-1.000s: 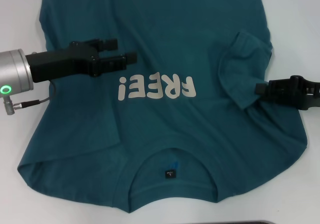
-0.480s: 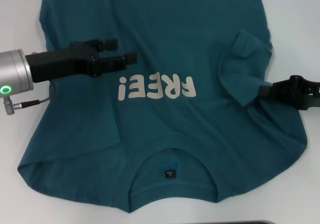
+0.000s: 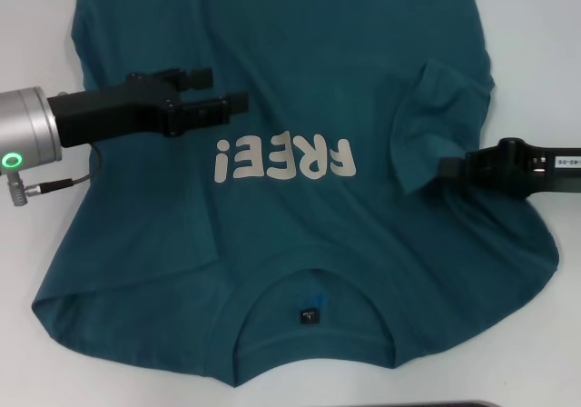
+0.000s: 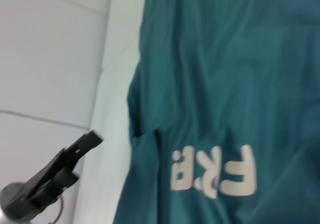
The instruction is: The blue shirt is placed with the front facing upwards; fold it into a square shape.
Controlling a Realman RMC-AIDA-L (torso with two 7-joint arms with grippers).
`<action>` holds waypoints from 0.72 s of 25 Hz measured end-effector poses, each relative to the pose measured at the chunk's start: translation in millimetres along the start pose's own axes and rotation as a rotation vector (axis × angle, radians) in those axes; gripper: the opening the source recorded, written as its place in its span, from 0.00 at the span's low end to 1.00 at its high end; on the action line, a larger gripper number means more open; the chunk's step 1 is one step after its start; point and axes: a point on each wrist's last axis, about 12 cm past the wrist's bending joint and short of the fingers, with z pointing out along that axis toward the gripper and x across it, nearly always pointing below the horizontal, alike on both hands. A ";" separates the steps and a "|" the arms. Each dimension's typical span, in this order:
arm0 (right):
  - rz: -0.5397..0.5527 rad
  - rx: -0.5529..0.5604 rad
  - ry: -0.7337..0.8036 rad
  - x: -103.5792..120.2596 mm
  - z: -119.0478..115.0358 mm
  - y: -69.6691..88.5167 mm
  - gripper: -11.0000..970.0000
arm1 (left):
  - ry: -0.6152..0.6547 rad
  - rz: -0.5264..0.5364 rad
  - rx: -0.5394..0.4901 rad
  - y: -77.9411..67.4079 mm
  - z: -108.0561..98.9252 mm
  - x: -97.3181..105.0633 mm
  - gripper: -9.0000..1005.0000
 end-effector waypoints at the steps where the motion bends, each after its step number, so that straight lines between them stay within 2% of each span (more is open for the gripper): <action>1: -0.008 -0.011 0.010 -0.6 2.7 2.5 0.02 | 0.000 0.000 0.000 0.0 0.1 0.0 0.84; 12: -0.082 -0.061 0.092 -11.2 32.9 24.9 0.02 | -0.001 -0.003 0.001 -0.8 1.2 0.9 0.84; 18: -0.094 -0.061 0.127 -9.7 39.2 27.6 0.02 | -0.001 -0.008 -0.001 -0.9 0.1 2.9 0.84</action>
